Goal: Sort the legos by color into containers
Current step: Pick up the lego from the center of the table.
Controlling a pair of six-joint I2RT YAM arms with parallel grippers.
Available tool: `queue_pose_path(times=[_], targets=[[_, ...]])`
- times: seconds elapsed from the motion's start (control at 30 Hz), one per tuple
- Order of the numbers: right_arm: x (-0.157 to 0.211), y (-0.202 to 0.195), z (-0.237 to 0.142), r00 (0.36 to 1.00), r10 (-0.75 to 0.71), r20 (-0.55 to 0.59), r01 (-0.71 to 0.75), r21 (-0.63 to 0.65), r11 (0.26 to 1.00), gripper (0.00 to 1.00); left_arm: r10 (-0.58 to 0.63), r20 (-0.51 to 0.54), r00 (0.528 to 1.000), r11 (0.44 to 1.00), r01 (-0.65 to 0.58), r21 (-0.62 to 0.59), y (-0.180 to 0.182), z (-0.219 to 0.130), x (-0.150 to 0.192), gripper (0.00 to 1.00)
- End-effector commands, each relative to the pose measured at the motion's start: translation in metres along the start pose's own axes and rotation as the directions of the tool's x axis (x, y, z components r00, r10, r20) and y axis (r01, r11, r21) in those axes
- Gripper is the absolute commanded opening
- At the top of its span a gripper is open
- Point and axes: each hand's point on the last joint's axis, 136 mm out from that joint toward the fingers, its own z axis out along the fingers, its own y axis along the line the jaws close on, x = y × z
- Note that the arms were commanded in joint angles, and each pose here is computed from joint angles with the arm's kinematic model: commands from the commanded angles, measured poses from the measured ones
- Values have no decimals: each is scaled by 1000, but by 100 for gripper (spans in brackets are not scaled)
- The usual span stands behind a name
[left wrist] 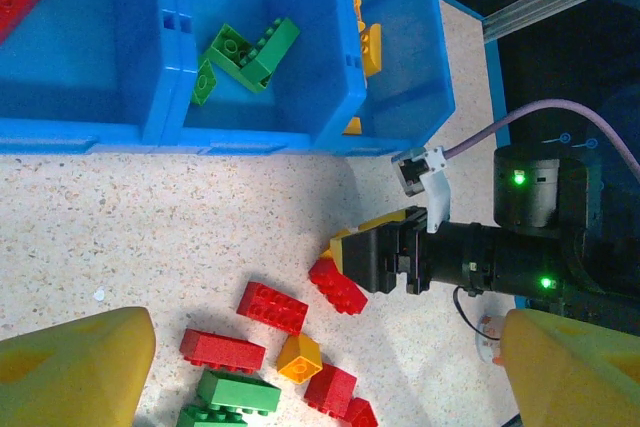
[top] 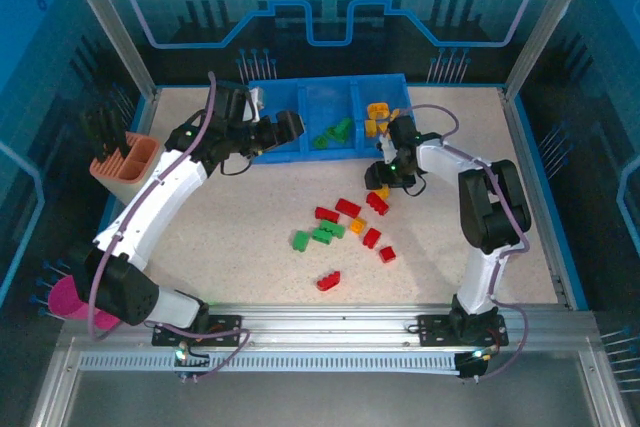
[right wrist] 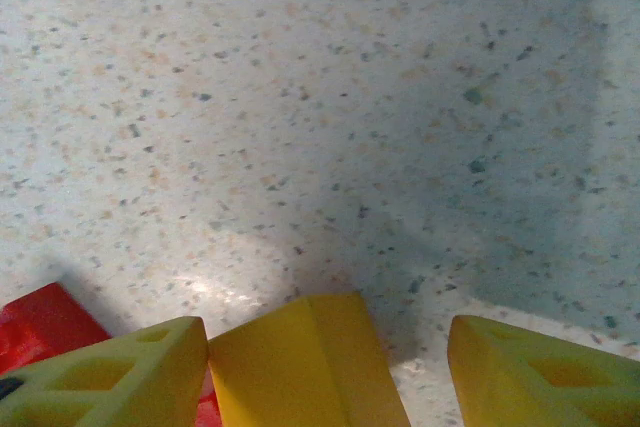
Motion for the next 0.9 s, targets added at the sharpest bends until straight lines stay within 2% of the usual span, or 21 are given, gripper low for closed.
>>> queue_pose_path(times=[0.0,0.2,0.37,0.63,0.77,0.87], targets=[[16,-12,9,997,6,-77,-1,67,998,66,0,12,1000,1000,0,18,-6,-1,-4,92],[23,-16,10,995,6,-97,3,89,996,66,-2,18,1000,1000,2,23,-7,-1,-4,96],[25,-18,11,995,12,-99,-2,98,995,59,-3,19,1000,1000,2,25,-7,-1,-4,98],[21,-16,12,993,5,-121,9,111,994,35,3,24,1000,1000,-4,26,-8,-3,-3,99],[13,-19,-9,995,-23,-99,38,153,987,29,9,29,1000,1000,-10,23,-8,-4,-4,99],[-4,-17,-41,997,-62,-45,69,188,980,28,14,24,1000,1000,-14,22,-7,-3,-3,99]])
